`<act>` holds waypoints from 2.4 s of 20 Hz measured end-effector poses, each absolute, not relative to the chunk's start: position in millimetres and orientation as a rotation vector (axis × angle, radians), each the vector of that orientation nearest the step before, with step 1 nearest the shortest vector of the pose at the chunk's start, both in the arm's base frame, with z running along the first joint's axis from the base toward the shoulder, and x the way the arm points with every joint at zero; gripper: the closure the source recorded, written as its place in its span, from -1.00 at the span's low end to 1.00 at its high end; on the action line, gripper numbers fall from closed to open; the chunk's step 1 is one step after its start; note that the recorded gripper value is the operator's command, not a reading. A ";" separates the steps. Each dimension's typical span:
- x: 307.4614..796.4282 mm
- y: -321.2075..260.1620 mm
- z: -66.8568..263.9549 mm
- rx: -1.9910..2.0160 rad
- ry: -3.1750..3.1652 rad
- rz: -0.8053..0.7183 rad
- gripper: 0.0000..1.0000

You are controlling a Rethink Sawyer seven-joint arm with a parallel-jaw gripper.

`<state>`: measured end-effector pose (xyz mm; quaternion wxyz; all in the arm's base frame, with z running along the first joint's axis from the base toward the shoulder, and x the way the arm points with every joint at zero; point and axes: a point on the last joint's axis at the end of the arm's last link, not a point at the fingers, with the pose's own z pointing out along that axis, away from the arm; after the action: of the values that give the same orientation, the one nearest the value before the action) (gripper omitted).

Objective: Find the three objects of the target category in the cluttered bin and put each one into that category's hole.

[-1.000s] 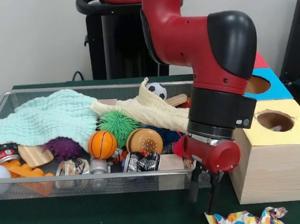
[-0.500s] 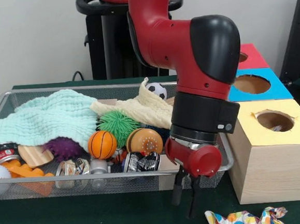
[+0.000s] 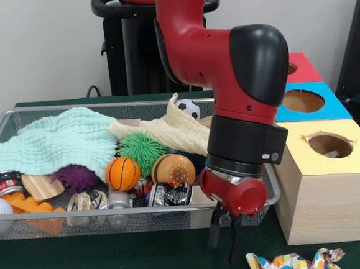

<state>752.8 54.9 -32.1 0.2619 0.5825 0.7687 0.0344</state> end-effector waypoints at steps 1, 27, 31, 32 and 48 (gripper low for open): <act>752.6 55.5 -32.7 1.577 2.081 0.093 -1.00; 763.3 84.5 -33.3 1.616 2.046 0.130 -1.00; 764.1 88.1 -32.2 1.625 2.039 0.133 -1.00; 764.3 89.2 -31.9 1.627 2.037 0.135 -1.00; 765.4 96.9 -30.1 1.664 2.014 0.145 -1.00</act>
<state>765.4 96.9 -30.1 0.2594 0.6141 0.7434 0.0535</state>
